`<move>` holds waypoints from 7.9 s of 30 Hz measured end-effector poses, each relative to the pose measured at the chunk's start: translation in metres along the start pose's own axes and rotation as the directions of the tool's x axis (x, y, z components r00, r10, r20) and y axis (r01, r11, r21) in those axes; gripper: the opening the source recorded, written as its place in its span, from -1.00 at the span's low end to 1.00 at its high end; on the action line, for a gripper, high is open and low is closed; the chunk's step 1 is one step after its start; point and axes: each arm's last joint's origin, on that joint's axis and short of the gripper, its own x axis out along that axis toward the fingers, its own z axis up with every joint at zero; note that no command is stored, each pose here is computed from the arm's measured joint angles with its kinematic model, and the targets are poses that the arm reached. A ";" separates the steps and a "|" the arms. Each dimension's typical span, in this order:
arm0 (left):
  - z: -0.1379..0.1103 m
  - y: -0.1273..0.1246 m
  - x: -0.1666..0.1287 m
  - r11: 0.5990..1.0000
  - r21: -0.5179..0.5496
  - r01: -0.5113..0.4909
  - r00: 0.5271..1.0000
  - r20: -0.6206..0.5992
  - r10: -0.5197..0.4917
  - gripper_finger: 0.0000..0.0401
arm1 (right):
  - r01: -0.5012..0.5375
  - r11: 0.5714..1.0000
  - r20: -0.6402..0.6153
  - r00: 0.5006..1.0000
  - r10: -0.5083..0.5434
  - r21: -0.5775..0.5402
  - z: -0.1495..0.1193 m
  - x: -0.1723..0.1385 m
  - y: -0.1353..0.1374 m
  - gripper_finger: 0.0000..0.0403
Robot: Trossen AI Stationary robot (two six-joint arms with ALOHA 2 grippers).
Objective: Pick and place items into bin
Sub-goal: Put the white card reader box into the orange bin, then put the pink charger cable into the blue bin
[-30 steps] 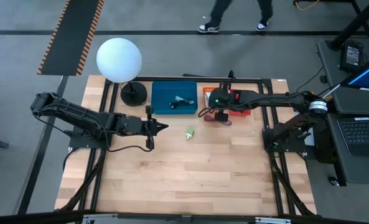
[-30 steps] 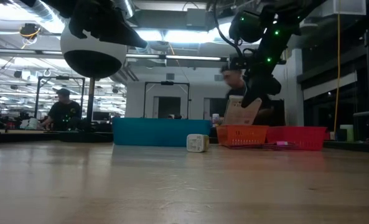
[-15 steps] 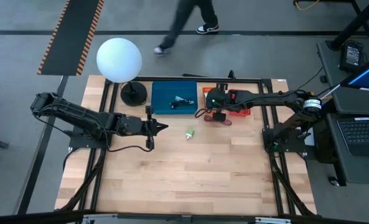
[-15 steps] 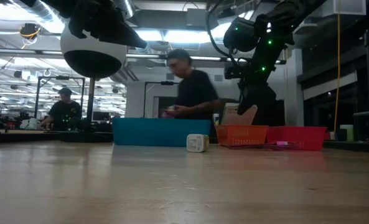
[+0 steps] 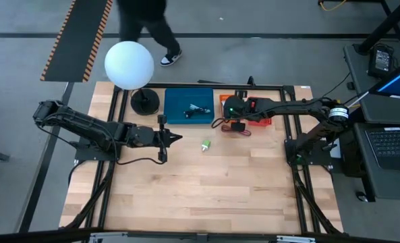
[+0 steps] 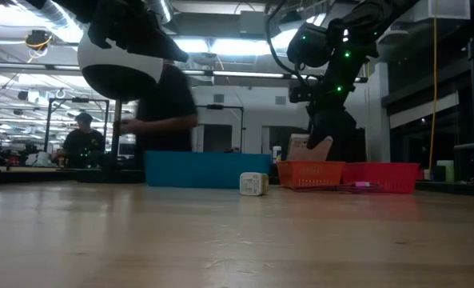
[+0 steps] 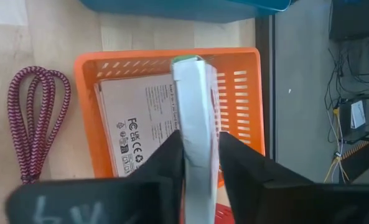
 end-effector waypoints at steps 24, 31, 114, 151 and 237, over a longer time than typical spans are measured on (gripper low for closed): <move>0.000 -0.002 0.000 0.998 -0.022 0.058 0.998 0.018 -0.058 -0.98 | -0.024 0.999 -0.041 0.999 0.026 0.044 -0.004 -0.001 0.003 0.00; 0.000 -0.002 0.000 0.998 -0.028 0.058 0.998 0.017 -0.058 -0.98 | -0.029 0.996 0.003 1.000 0.029 0.088 0.000 -0.016 0.009 -0.06; -0.032 -0.032 0.057 0.966 -0.103 0.238 0.956 -0.149 -0.251 -0.98 | -0.212 0.915 -0.050 0.969 0.243 0.343 -0.056 0.010 0.092 0.04; -0.027 -0.031 0.058 0.967 -0.111 0.228 0.966 -0.100 -0.239 -0.98 | -0.297 0.905 -0.039 0.946 0.323 0.305 -0.055 0.013 0.090 -0.97; 0.011 0.010 0.072 0.866 -0.465 0.186 0.921 0.389 0.011 -0.16 | -0.443 0.897 0.951 0.278 0.134 0.003 -0.072 -0.087 0.072 -0.98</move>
